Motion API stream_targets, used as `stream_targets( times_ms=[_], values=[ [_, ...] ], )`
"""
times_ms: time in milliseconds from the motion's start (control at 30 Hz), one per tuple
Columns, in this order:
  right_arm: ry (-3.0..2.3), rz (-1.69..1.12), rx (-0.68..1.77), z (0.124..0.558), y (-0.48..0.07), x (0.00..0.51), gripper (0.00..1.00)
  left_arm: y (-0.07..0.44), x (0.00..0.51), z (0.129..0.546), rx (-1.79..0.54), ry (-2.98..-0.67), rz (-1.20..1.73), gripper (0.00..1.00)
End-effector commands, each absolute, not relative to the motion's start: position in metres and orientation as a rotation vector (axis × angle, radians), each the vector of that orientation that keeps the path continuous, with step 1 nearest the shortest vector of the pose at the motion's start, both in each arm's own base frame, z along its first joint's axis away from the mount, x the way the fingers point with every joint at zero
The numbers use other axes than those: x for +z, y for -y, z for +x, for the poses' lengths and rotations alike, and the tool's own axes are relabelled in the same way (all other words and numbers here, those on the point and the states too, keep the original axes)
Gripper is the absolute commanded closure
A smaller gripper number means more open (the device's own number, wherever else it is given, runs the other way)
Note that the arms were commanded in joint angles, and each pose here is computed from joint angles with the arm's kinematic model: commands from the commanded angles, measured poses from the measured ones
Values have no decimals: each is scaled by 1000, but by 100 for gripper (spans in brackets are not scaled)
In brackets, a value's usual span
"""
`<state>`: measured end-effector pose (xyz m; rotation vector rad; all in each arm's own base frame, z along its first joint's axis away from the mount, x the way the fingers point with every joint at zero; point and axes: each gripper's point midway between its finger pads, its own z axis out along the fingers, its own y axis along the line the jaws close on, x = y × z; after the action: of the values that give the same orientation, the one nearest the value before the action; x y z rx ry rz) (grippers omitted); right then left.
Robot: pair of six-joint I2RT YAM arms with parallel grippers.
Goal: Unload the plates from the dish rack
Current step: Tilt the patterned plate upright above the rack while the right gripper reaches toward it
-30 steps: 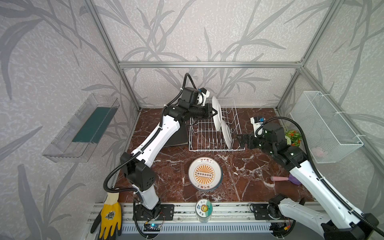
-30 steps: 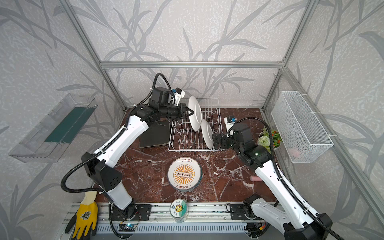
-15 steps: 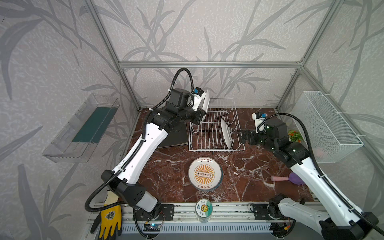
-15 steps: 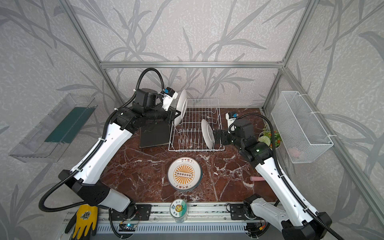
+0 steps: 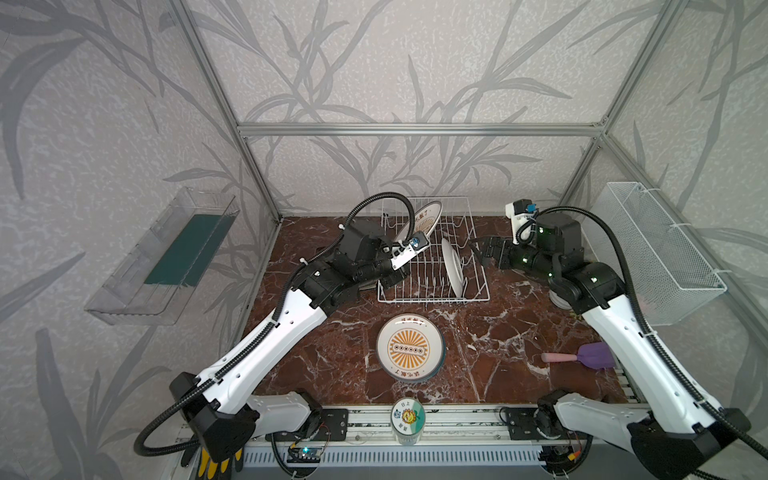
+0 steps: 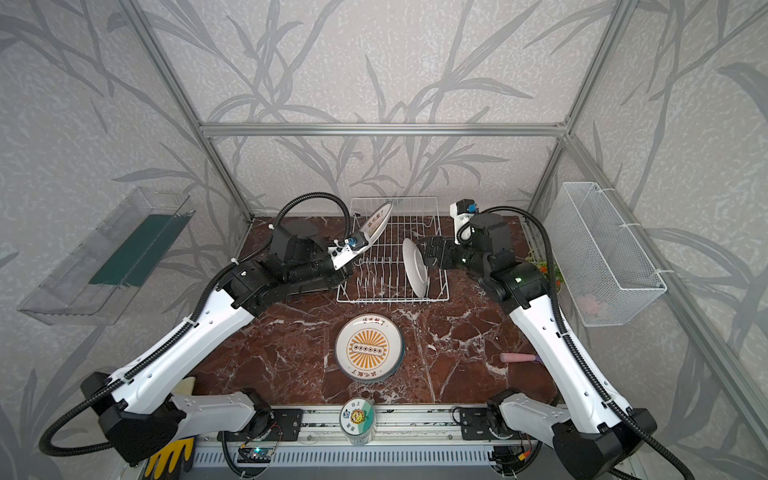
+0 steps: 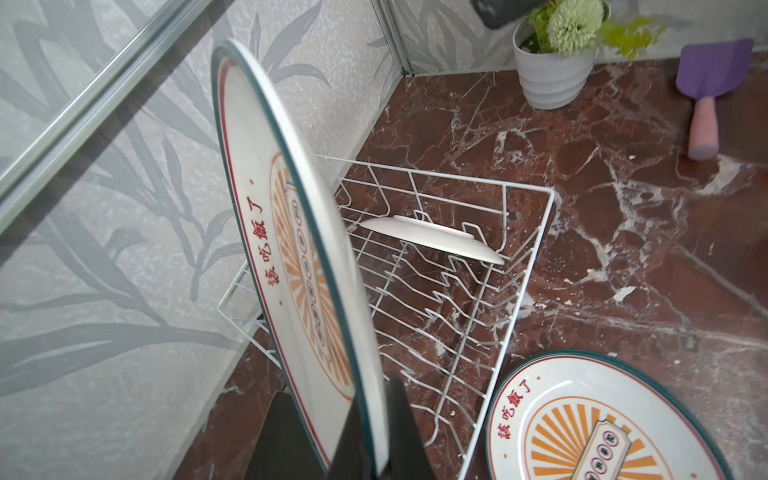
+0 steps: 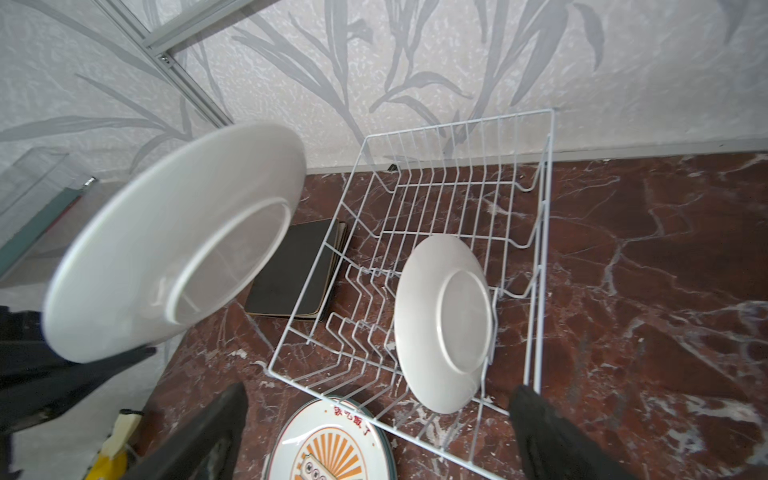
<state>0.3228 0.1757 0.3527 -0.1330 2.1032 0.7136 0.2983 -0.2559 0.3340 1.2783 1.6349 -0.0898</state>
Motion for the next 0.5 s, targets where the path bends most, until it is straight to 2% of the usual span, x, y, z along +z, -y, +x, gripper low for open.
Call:
stream_targets(
  times_ms=[0,333,467],
  values=[
    [-2119,-164,886,317,-198,363,7,254,350,310,170,-1453,1356,100],
    [-2159,-63,1039,335,-219,357,16,266,306,314,488,-1329,1559,100],
    [-2219,-27,1040,343,-224,338,26,273,303,318,625,-1234,1573,100]
  ],
)
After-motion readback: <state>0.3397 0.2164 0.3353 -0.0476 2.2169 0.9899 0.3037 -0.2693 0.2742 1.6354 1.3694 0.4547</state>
